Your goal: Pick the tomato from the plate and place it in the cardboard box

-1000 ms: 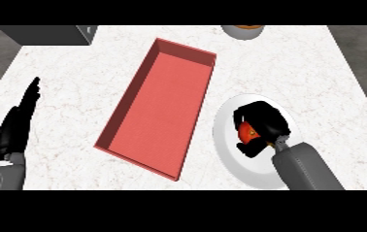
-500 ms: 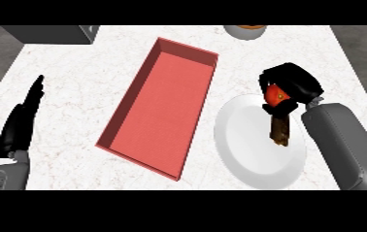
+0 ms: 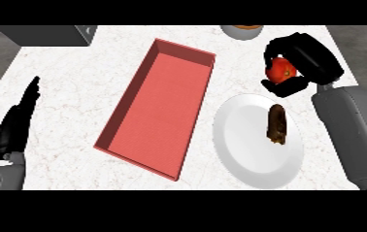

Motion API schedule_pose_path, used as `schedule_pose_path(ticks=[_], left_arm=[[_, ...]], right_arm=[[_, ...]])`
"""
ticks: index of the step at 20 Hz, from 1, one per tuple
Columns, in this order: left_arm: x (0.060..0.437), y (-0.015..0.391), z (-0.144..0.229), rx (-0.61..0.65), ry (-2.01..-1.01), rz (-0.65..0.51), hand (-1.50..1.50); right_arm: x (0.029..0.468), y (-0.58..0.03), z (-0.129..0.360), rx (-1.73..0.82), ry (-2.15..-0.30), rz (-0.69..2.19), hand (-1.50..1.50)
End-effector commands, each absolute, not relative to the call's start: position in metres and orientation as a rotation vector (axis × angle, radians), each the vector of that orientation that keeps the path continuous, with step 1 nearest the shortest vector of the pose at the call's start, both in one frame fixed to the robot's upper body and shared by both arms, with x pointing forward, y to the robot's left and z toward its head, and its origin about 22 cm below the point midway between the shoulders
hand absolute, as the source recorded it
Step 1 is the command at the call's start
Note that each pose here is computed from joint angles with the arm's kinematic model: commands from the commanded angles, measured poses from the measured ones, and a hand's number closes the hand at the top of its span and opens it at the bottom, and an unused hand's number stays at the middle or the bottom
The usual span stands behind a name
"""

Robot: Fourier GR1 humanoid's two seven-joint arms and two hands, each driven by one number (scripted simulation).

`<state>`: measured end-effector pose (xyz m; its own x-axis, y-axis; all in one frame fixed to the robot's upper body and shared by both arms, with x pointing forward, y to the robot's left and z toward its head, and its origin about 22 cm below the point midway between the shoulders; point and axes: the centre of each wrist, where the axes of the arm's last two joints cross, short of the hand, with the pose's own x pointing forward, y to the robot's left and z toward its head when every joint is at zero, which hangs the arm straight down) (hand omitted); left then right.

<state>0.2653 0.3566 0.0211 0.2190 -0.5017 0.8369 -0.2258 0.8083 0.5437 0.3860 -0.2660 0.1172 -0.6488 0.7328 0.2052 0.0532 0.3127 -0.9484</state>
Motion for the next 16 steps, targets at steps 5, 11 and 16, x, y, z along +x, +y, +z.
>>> schedule_pose_path(ticks=[5, 11, 16], left_arm=[[0.266, 0.358, 0.027, 0.636, -1.372, -0.2, 0.0], [0.251, 0.356, 0.018, 0.653, -1.363, -0.219, 0.0], [0.268, 0.367, 0.023, 0.646, -1.368, -0.239, 0.0]], right_arm=[[0.392, -0.207, 0.158, -0.459, -2.055, 1.341, 1.5], [0.386, -0.127, 0.181, -0.305, -2.035, 1.254, 1.5], [0.393, -0.076, 0.196, -0.245, -1.997, 1.194, 1.5]])
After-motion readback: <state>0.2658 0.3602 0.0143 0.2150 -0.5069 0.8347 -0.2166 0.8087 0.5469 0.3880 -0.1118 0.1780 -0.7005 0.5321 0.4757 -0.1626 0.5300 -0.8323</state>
